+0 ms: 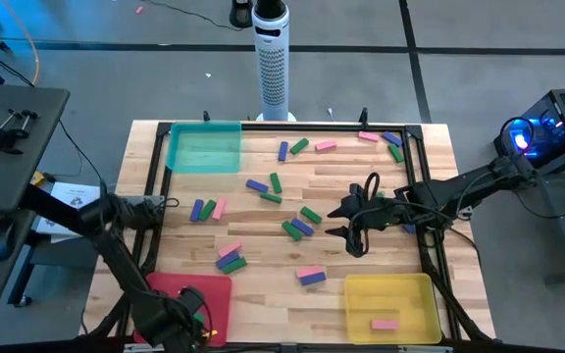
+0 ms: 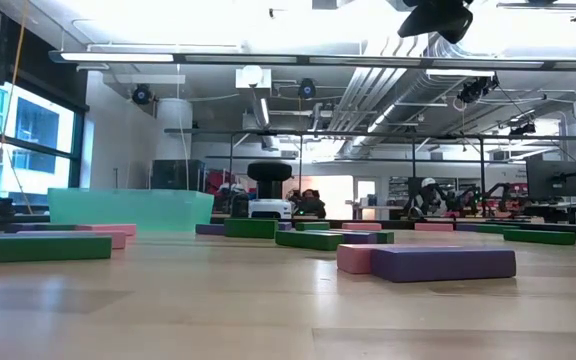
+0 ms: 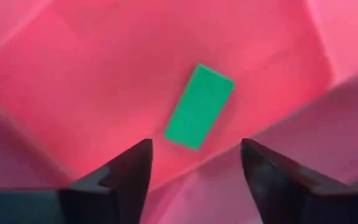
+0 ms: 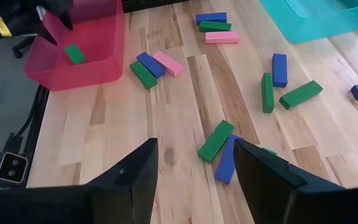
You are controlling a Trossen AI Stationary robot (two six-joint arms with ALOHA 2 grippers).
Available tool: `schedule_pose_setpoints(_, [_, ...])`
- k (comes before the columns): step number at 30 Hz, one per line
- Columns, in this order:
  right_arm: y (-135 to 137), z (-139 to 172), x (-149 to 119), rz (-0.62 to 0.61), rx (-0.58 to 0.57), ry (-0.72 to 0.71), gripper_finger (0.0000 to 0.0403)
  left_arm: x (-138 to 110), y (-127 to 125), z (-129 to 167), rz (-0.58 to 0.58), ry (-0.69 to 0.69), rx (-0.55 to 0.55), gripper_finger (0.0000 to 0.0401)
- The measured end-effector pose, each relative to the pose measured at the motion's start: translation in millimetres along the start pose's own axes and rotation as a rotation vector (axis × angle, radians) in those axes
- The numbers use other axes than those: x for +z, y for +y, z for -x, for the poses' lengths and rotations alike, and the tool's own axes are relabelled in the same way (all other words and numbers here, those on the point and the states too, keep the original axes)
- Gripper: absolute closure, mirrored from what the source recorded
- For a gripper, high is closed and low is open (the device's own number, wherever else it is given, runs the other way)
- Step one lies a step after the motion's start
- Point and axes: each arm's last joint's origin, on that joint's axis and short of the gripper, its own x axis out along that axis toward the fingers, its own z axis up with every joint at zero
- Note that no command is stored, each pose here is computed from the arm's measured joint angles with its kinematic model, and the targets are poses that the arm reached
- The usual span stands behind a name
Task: Sort blocks
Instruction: Put the green block into the red bin, then put the blue block into the blue bin
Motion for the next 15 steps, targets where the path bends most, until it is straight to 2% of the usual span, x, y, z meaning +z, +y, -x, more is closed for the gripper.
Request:
schedule_pose_setpoints(3, [0,0,0,0.008,0.000,0.000,0.0215,2,6,20,-0.003,0.017,-0.055,0.0153])
schedule_pose_setpoints(6, [0,0,0,0.013,0.000,0.000,0.0215,6,12,42,0.001,-0.025,-0.146,0.0151])
schedule_pose_setpoints(11, [0,0,0,0.026,-0.001,0.000,0.0215,31,18,67,0.061,-0.297,-0.276,0.0151])
schedule_pose_setpoints(15, [0,0,0,0.025,0.000,-0.002,0.0215,68,12,73,0.020,-0.537,-0.273,0.0155])
